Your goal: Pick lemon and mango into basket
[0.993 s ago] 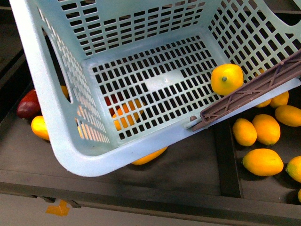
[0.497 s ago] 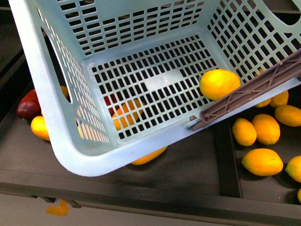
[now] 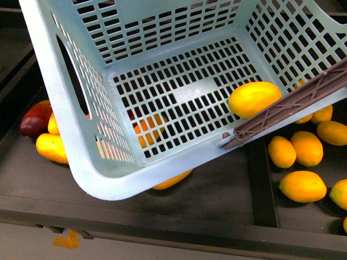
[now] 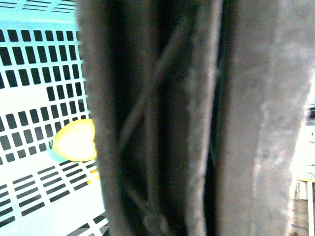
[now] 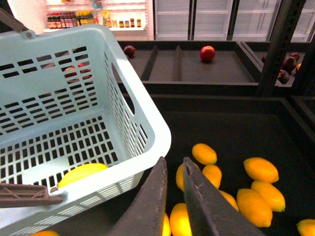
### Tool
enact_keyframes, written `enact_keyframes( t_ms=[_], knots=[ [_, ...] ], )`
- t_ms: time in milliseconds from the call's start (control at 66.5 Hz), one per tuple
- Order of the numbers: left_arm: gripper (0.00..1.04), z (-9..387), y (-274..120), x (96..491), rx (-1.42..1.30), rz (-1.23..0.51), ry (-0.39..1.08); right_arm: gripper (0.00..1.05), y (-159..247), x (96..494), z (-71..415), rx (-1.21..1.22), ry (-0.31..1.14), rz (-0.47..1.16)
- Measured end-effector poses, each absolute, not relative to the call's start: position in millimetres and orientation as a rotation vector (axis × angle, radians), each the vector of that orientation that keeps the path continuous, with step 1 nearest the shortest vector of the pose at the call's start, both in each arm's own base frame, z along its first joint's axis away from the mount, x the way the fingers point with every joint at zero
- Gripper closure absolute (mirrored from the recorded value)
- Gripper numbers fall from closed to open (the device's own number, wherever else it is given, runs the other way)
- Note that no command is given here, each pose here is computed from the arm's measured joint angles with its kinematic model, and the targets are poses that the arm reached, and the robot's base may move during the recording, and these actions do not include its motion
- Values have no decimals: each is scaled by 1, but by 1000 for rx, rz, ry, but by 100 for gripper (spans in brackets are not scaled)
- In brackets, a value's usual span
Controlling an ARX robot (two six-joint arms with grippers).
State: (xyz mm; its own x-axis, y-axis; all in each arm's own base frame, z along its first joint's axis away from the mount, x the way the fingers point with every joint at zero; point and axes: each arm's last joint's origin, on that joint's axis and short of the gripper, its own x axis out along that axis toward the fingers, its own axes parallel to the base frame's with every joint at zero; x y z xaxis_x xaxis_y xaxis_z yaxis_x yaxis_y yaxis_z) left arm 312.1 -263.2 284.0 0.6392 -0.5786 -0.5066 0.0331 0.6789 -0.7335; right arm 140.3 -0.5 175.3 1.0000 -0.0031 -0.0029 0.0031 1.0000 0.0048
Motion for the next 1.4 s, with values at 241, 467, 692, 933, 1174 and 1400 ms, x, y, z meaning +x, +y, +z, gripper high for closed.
enact_keyframes(
  t_ms=[241,467,692,933,1174,1400],
  knots=[
    [91,284,-263,312,-757,-395,816,48,-1,140,175,5,2,-3],
    [91,284,-268,308,-755,-424,835,10,0,140,175,5,2,-3],
    [91,283,-266,310,-760,-400,824,9,0,140,174,5,5,-4],
    [91,283,-263,312,-754,-388,814,9,0,139,173,5,7,-2],
    [91,283,-263,312,-755,-395,820,9,0,139,173,5,9,0],
    [91,283,-257,317,-740,-354,785,9,-4,149,174,155,245,-220]
  ],
)
